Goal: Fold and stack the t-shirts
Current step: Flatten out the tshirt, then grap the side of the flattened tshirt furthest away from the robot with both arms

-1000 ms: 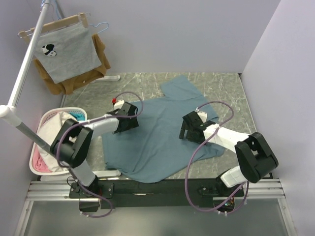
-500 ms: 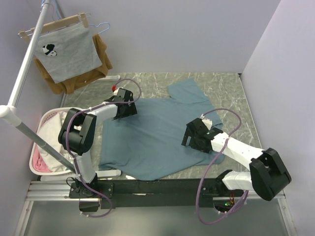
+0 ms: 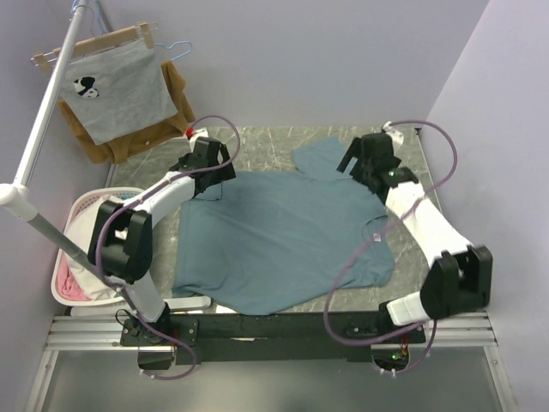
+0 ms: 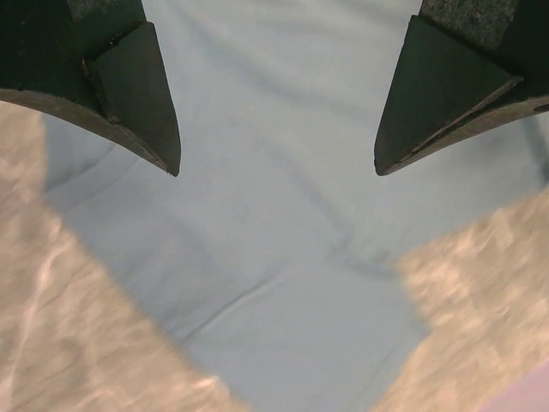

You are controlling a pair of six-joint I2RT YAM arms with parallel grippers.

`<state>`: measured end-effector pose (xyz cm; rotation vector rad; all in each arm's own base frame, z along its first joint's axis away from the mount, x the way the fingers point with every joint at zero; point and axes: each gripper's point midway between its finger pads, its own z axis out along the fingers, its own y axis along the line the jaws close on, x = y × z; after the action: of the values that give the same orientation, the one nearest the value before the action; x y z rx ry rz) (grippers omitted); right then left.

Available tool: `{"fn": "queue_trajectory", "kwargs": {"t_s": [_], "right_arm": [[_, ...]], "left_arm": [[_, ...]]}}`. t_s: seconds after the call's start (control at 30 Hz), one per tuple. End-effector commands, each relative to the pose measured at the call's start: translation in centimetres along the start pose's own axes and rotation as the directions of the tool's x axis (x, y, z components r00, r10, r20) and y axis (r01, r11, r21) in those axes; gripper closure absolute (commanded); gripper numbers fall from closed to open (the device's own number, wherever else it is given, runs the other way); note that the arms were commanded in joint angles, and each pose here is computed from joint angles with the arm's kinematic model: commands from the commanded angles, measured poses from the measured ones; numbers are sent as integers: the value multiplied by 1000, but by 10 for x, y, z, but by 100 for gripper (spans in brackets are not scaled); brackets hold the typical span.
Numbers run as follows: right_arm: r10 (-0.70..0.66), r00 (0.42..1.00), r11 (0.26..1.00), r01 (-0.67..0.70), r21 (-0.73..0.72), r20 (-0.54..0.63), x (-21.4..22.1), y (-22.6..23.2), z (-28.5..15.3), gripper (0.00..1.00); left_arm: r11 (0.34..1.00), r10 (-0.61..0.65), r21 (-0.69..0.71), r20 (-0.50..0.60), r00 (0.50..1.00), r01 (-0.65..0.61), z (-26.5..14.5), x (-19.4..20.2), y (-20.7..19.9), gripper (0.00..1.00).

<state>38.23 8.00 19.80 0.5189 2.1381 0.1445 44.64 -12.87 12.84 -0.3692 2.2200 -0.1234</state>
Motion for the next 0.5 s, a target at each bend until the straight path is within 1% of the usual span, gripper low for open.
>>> {"fn": "queue_trajectory", "kwargs": {"t_s": [0.0,0.03,0.07,0.1,0.13,0.17,0.23,0.27,0.37,0.43,0.47], "right_arm": [[11,998,1000,-9,30,-65,-24,-19,50,0],[8,998,1000,-6,22,-70,-28,-18,58,0],[13,999,1000,-14,-4,-47,-46,-16,66,0],[6,994,1000,-6,1,-105,-35,-19,88,0],[1,991,1000,-2,-9,-135,-33,-18,98,0],[-6,985,1000,3,-16,-175,-32,-15,120,0],[-28,977,1000,26,-9,-213,-31,-18,141,1],[-45,972,999,43,-15,-232,-29,-15,158,1],[-64,968,998,59,-25,-243,-28,-13,190,1],[-61,965,998,59,-15,-256,-30,-15,200,1],[-71,968,997,66,-27,-239,-36,-12,208,1]], "left_arm": [[999,33,-1,-60,998,-33,21,16,3,0],[999,38,-3,-71,997,-38,23,19,4,1],[999,35,-10,-73,997,-36,24,18,6,0],[999,39,-22,-84,996,-41,28,21,10,0],[999,40,-28,-92,995,-42,29,23,13,0],[999,43,-26,-97,994,-45,30,24,14,1],[999,38,-28,-103,994,-41,33,25,20,1],[999,37,-26,-102,994,-40,33,24,22,0],[999,28,-28,-100,995,-31,35,21,30,1],[999,26,-25,-103,994,-28,36,21,31,1],[999,28,-23,-109,994,-31,38,23,30,0]]}}
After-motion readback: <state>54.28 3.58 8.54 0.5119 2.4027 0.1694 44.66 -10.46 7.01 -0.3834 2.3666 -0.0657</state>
